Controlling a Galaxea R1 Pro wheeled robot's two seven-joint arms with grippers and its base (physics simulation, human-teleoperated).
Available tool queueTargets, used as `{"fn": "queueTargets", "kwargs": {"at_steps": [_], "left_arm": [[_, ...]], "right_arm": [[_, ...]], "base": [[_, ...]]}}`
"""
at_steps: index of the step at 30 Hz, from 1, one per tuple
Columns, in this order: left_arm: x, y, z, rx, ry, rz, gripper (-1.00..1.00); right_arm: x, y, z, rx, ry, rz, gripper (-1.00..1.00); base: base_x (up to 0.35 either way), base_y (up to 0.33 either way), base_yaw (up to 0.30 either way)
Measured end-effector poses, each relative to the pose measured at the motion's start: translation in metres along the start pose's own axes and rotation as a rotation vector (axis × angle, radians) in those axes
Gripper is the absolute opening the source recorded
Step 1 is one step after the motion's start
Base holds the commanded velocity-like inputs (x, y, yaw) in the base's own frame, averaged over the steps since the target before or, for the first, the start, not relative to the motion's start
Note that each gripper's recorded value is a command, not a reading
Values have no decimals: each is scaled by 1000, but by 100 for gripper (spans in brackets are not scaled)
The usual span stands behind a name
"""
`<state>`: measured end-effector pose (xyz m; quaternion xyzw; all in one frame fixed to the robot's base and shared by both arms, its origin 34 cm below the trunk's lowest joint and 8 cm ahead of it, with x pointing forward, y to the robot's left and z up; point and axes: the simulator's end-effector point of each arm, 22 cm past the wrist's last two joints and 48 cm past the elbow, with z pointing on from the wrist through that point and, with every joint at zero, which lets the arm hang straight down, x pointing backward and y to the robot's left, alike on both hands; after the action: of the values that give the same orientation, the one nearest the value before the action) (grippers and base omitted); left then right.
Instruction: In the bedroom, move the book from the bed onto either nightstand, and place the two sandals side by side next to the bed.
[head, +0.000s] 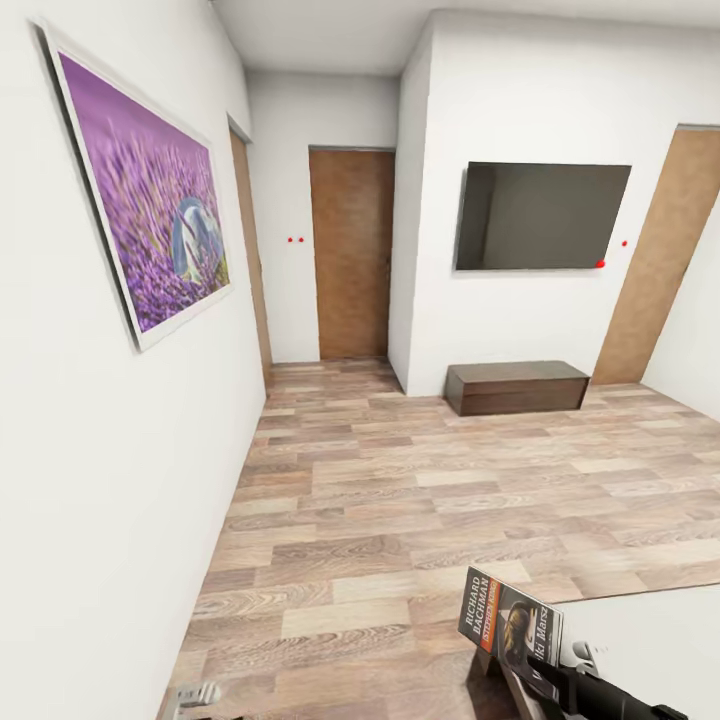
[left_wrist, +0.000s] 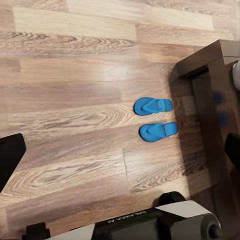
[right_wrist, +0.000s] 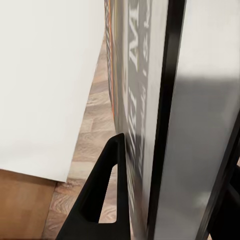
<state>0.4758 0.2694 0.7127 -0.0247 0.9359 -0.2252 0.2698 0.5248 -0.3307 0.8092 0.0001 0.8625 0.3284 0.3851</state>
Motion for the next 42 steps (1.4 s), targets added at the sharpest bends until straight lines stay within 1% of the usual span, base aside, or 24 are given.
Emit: {"fn": "queueTargets", "kwargs": {"at_steps": [9,36,42], "left_arm": [[1,-9,4,12,0,-3,100],[2,-9,4,13,0,-3,100],[2,-9,5,13,0,-3,100]], "right_arm": [[0,0,0,-1,0,0,-100],[0,0,0,-1,-1,-1,-100],[-2,0,0,0,-6,2,-100]], "base": [[0,0,260],[0,0,262],[0,0,101]]}}
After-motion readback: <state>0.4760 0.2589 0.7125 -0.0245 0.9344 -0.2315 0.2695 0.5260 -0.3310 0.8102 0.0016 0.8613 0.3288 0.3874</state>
